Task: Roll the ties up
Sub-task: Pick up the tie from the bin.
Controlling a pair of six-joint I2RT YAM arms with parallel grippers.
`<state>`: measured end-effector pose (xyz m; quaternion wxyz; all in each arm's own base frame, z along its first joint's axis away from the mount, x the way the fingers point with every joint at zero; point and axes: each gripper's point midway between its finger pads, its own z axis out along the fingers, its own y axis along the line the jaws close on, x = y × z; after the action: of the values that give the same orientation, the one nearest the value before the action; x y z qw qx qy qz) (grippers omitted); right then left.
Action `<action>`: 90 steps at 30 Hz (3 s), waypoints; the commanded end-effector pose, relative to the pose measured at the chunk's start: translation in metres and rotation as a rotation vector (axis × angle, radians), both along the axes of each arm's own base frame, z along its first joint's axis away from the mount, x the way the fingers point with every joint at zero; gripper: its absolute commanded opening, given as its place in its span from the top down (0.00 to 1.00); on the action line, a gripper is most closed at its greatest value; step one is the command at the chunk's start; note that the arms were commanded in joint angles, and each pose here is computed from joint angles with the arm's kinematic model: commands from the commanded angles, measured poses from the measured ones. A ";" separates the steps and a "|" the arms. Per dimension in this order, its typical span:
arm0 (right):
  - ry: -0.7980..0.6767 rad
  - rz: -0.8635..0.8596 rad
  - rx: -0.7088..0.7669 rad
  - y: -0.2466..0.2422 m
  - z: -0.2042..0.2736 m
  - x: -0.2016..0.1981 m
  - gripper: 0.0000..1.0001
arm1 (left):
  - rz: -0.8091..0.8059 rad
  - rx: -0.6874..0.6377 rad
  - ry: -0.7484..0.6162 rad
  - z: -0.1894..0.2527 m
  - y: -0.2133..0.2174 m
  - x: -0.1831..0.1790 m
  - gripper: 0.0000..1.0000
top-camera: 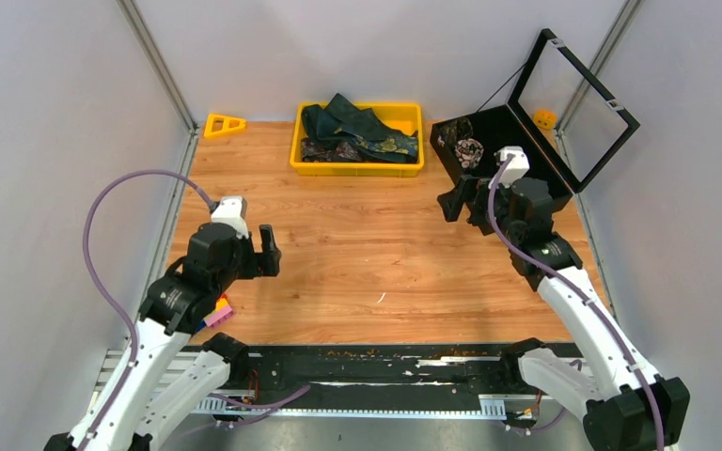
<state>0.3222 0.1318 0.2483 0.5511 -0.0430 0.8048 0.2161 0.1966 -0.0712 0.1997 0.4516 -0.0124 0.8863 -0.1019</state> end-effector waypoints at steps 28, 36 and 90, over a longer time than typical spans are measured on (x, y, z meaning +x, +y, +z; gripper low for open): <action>0.074 0.095 0.073 0.016 -0.015 -0.024 0.02 | 0.182 -0.198 -0.055 -0.002 -0.097 0.419 0.13; 0.101 0.130 0.090 0.023 -0.020 -0.026 0.02 | 0.232 -0.354 -0.083 -0.045 -0.075 0.469 0.18; 0.138 0.096 0.056 0.017 -0.037 -0.023 0.03 | 0.090 -0.661 -0.209 0.128 -0.099 0.309 1.00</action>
<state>0.2941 0.1507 0.2026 0.4671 -0.0488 0.8396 0.2730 0.5359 -0.1703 0.2721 0.4733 -0.2057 0.7806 -0.3526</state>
